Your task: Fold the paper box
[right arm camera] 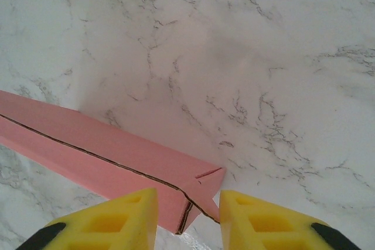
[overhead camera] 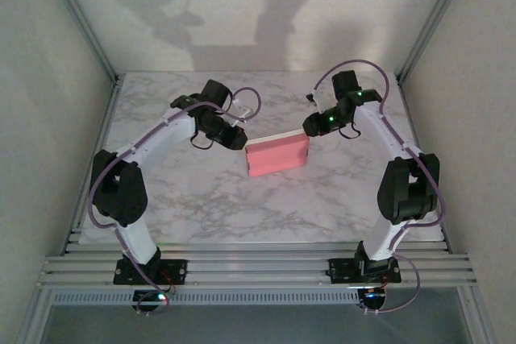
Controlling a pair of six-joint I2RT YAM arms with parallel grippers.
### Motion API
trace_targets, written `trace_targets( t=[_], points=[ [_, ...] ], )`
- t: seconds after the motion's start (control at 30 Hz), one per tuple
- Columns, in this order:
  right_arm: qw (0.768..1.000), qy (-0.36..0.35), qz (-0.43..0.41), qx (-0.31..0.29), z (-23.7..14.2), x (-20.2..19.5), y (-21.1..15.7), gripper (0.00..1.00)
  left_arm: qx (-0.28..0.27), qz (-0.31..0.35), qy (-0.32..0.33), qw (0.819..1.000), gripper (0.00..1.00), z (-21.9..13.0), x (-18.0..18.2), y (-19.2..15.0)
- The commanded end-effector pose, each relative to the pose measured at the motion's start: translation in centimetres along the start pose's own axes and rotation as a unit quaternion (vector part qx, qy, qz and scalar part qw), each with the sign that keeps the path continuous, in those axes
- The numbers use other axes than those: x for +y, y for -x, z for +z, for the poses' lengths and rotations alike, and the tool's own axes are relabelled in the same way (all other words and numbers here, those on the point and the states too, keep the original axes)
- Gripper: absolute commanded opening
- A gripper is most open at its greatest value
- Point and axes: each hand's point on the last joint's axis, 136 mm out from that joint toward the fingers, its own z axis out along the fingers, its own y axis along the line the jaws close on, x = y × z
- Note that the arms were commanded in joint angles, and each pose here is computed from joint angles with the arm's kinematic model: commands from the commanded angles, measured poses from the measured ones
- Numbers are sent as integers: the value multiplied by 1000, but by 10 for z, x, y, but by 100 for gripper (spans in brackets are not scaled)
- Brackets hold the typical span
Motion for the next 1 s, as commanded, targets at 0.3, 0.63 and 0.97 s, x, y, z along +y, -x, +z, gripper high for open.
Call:
trace_targets(
  t=[0.3,0.63,0.97],
  points=[
    [1000,-9,1,-1,-5,2,1,17,-17,-18,7,1000,13,-10,-4,11],
    [1000,-18,0,2,-2,6,-2,6,-30,-55,3,998,12,-11,-6,17],
    [998,-56,7,-18,-8,10,-7,2,-54,-121,25,991,13,-11,5,21]
  ],
)
